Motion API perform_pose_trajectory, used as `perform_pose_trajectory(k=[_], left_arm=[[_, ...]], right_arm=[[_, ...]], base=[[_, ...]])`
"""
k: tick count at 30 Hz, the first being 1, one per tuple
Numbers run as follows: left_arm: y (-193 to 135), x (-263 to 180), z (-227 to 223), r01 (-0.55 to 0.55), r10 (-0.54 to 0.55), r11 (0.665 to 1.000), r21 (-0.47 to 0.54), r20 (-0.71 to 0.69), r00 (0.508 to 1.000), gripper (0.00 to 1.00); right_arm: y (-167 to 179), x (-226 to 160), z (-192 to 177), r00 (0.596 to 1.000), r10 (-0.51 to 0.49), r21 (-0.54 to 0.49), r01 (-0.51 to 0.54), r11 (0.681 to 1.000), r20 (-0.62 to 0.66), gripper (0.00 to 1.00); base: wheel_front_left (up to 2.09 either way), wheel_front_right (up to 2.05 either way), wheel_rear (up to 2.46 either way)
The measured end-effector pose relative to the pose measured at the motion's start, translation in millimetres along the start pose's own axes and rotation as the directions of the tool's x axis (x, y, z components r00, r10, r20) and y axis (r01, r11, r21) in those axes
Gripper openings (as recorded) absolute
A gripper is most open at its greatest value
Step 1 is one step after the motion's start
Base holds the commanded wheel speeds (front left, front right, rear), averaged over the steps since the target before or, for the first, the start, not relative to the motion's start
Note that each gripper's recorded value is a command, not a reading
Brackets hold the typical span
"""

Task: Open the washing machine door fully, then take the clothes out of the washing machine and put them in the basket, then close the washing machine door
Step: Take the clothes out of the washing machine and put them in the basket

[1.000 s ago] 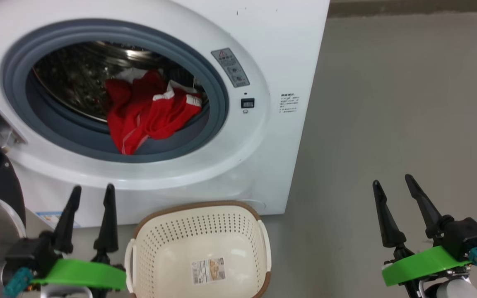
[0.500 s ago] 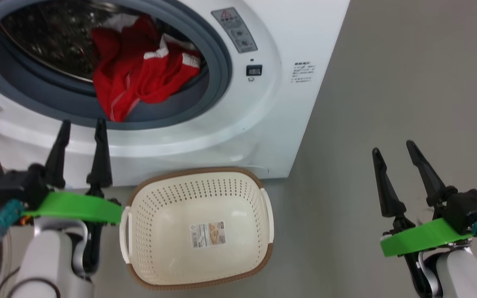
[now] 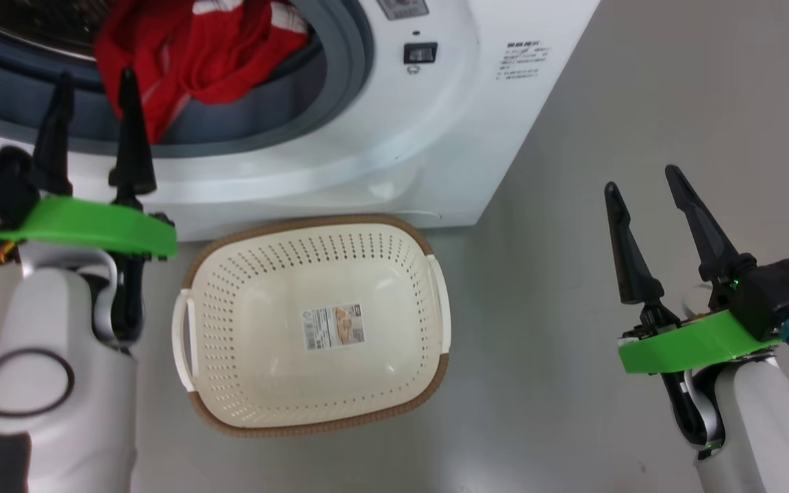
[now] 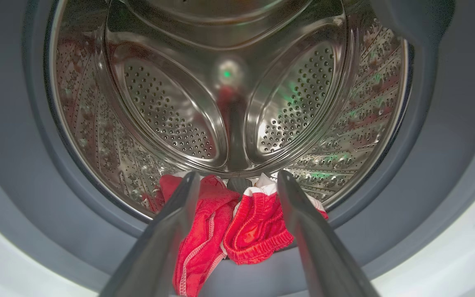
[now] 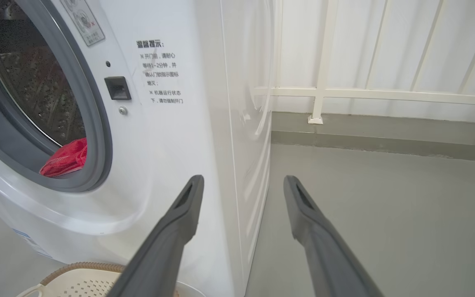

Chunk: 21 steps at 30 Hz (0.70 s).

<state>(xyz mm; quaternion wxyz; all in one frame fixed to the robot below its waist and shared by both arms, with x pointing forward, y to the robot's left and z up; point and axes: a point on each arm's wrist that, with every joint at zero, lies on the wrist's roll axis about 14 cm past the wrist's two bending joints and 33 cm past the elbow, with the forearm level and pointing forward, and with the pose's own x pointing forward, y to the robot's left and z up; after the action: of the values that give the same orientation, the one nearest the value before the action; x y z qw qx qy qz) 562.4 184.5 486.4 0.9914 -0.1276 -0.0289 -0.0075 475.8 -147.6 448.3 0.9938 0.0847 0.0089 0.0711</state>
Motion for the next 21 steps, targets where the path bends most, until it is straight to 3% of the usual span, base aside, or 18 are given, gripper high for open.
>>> perform_pose_trajectory(k=[12,18,21], left_arm=[[18.0,64.3,-63.8,-0.021,0.031,0.998,0.053,-0.201,0.979,1.0],[18.3,78.1,-98.4,-0.013,0.043,0.996,0.085,-0.36,0.932,1.0],[23.2,79.6,-111.7,0.007,0.06,0.988,0.152,-0.429,0.901,1.0]], right_arm=[[-14.4,15.3,-36.6,0.997,-0.024,0.003,0.025,1.0,-0.069,1.0],[-28.9,8.9,-50.7,0.992,-0.066,0.011,0.068,0.998,-0.109,1.0],[-33.4,6.3,-55.2,0.989,-0.079,0.01,0.081,0.997,-0.123,1.0]], base=[[0.0,0.0,0.0],[0.0,0.0,0.0],[0.0,0.0,0.0]])
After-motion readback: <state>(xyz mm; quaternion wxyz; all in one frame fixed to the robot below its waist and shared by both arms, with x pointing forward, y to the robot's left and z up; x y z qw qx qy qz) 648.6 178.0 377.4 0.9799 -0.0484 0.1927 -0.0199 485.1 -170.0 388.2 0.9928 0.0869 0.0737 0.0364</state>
